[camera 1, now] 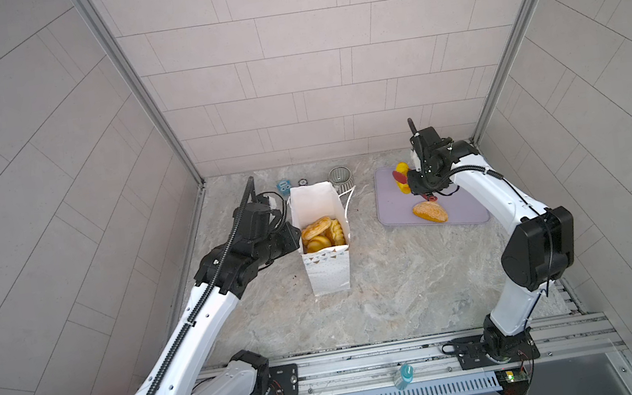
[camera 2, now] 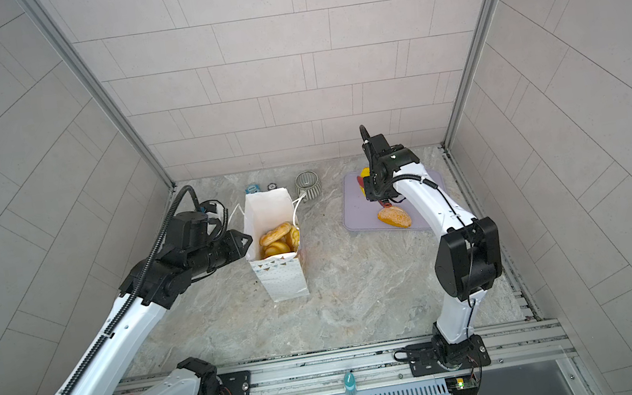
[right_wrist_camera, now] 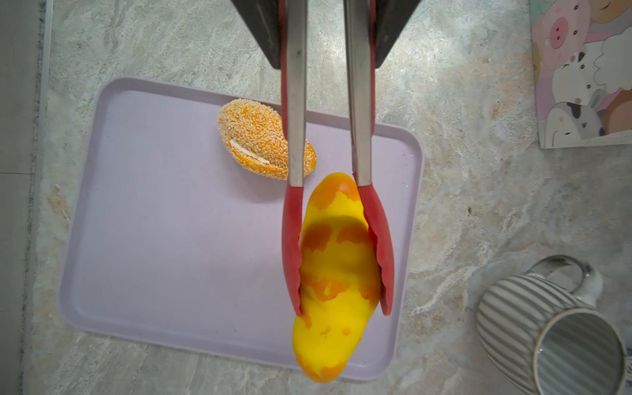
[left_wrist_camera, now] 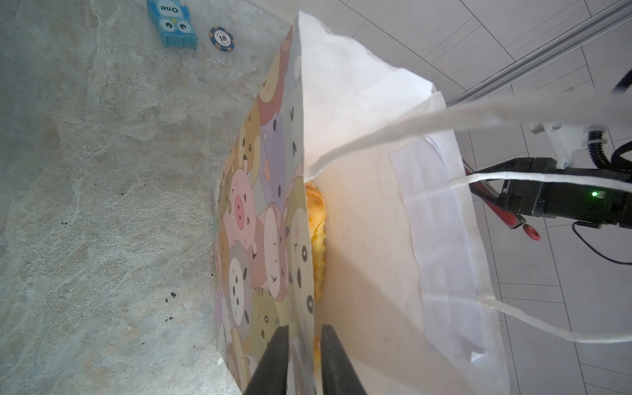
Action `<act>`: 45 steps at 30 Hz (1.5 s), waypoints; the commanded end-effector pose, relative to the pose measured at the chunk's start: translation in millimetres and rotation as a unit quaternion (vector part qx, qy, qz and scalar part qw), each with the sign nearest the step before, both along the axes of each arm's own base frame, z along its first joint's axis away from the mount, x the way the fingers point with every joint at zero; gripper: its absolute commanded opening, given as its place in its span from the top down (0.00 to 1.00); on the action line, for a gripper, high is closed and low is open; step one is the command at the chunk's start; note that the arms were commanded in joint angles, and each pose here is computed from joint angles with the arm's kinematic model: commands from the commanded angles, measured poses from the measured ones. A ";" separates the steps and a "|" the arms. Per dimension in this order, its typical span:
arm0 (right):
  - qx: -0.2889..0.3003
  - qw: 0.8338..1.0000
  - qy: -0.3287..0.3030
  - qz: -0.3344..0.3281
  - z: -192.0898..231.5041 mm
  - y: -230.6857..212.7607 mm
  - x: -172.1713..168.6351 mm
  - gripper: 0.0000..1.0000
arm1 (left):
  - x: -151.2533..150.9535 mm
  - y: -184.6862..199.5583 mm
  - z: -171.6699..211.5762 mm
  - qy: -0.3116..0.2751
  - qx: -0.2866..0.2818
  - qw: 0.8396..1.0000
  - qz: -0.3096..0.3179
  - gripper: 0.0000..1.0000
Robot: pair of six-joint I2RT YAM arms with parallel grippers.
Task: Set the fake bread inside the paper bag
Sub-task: 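Close the tongs on the yellow striped bread, then lift the yellow striped bread in the tongs and carry it over the bag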
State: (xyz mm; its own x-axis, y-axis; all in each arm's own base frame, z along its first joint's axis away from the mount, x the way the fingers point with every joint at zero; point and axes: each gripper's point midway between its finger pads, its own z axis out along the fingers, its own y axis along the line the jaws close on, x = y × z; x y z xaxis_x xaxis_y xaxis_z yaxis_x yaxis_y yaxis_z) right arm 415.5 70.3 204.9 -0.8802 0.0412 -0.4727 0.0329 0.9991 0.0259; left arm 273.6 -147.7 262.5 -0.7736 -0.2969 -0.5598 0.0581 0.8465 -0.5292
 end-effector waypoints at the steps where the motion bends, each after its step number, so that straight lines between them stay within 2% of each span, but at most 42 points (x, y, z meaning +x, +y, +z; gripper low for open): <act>1: 0.023 0.999 -0.040 0.003 33.3 2.9 -9.2 0.62 | -1.5 5.7 15.5 -0.017 0.003 1.000 0.006 0.76; 9: 0.055 0.990 -0.130 0.009 90.4 7.0 -21.7 0.62 | -3.4 7.0 19.8 -0.020 0.001 1.000 0.009 0.73; 30: 0.166 0.957 -0.230 0.053 193.4 29.1 -76.9 0.64 | -5.8 8.8 19.8 -0.016 -0.004 1.000 0.016 0.82; 40: 0.248 0.928 -0.258 0.103 228.5 60.9 -99.9 0.63 | -3.5 7.2 17.4 -0.012 -0.007 1.000 0.017 0.83; 45: 0.294 0.902 -0.282 0.144 250.2 84.9 -113.2 0.63 | -2.5 6.5 17.3 -0.012 -0.008 1.000 0.017 0.83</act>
